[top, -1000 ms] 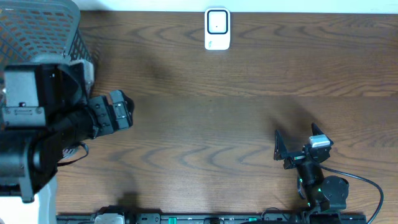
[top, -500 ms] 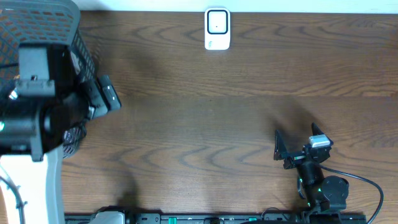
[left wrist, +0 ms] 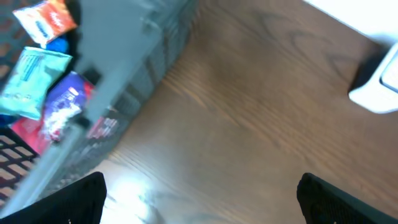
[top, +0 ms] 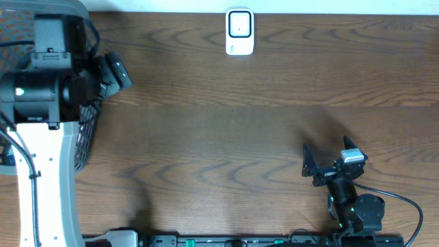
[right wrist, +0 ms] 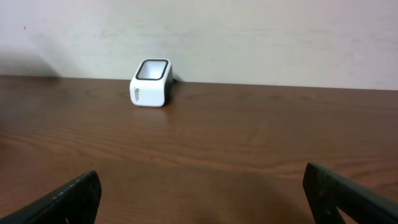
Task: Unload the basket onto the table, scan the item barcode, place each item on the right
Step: 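Move the left gripper left and reach down into the grey basket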
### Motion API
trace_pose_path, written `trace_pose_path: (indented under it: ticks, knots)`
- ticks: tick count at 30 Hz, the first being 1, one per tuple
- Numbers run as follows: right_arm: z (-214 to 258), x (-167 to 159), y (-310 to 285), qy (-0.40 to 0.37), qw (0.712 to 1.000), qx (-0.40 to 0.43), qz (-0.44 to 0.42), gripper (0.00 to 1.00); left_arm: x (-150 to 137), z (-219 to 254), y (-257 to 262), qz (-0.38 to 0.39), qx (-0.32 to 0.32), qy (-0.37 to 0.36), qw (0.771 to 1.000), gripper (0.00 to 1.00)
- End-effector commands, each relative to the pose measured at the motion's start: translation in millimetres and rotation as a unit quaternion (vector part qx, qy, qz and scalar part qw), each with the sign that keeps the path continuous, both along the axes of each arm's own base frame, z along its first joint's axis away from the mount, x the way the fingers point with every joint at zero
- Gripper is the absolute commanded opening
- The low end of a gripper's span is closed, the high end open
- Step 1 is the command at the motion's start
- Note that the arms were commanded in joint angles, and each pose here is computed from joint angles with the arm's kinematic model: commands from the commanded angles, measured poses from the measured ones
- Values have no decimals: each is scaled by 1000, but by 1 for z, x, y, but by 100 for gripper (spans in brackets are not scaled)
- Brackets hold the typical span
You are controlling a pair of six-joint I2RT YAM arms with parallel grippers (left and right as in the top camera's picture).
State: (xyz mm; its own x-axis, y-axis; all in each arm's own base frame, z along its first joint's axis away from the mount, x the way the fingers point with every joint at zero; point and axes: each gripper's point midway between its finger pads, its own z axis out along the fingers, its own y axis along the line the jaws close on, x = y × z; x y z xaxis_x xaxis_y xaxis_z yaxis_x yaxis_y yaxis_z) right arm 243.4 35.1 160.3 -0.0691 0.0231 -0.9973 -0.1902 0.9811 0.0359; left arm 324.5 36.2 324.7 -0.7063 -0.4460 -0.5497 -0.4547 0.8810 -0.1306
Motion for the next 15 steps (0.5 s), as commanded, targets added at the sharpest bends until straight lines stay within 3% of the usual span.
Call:
trace_pose_path:
  ticks: [1,10,15]
  knots:
    - [0,0,-2,-2,1000,-3,-2,99,3,20,28,50,5,-39,998,98]
    - [0,0,-2,-2,1000,-3,-2,99,13,51,121,196,8,-142,970,98]
    - [0,0,-2,-2,1000,-3,-2,99,5,41,158,267,-6,-140,953,98]
